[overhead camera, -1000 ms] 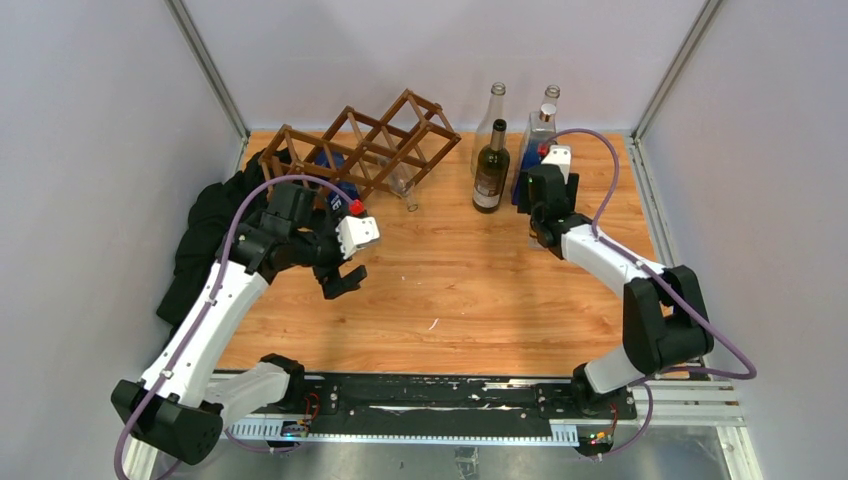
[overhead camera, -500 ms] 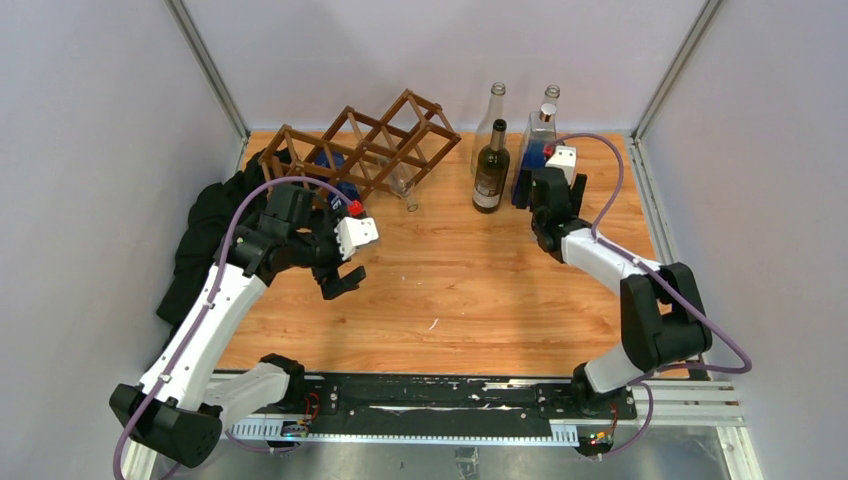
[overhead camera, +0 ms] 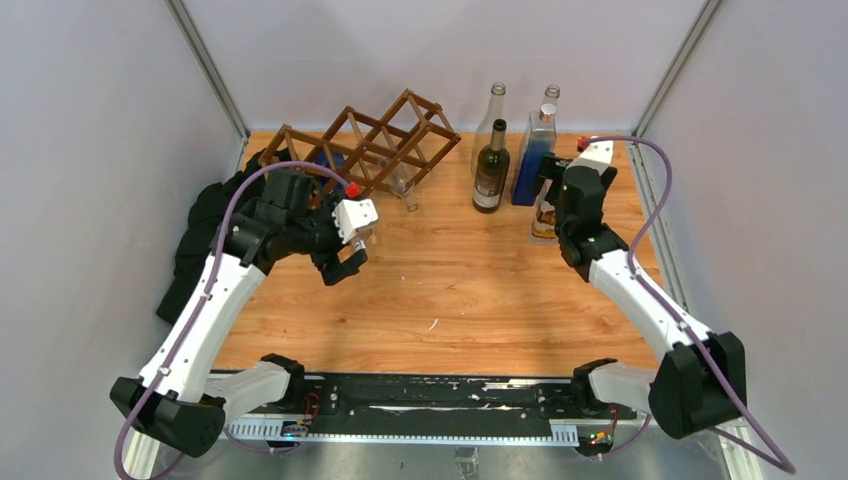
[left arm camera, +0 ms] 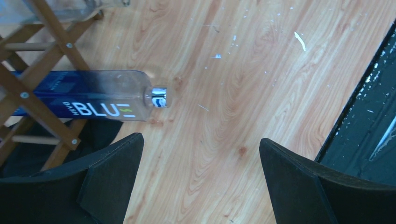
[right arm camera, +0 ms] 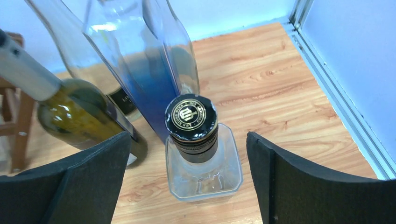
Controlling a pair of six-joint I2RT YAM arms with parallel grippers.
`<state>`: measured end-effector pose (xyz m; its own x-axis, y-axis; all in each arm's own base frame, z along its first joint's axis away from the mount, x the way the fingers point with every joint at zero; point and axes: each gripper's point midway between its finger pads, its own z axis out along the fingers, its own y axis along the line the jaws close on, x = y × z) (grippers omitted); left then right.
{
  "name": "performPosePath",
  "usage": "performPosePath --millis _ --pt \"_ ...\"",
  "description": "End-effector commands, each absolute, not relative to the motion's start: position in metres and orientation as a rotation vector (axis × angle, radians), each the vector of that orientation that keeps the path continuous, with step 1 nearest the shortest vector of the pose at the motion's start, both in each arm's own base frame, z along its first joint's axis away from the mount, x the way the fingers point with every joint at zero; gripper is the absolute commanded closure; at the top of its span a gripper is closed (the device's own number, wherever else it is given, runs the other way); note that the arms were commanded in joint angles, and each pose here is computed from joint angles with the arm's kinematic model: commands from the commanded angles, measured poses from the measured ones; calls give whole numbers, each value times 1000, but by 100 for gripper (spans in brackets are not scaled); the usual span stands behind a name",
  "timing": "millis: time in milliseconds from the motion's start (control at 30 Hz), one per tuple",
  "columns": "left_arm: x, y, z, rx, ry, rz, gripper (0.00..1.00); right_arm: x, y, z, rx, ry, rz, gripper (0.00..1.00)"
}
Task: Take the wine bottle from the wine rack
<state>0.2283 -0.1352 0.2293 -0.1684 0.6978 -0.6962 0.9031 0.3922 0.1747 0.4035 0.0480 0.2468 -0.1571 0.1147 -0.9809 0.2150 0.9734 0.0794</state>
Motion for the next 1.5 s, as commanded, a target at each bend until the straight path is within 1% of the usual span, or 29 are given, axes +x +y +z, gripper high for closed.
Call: performPosePath --millis 0,233,300,400,500,633,733,800,967,1167,1467 --pt "243 -127 243 1309 1952 -308 0 390 47 275 288 1702 -27 3" --pt "266 -105 252 1208 1996 -264 0 378 68 321 224 1718 14 3" --pt "271 -98 254 1189 1999 -247 0 373 82 337 187 1709 49 2" --pt "278 -85 257 1173 1999 -210 0 365 124 356 84 1715 156 2" --pt "291 -65 251 1140 2038 -172 0 357 195 353 -87 1771 342 2" --pt "301 -38 240 1074 2101 -150 0 344 292 320 -326 1864 604 2" --pt "296 -30 232 1101 2097 -131 0 337 346 285 -441 1947 710 2" --pt "288 -29 226 1126 2093 -129 0 338 380 252 -478 2022 790 2" --pt "276 -32 209 1134 2115 -167 0 349 442 211 -474 2097 972 2" --pt "265 -36 201 1137 2115 -202 0 362 488 185 -441 2120 1095 1" --pt "260 -41 200 1127 2107 -237 0 384 507 138 -353 2189 1067 1"
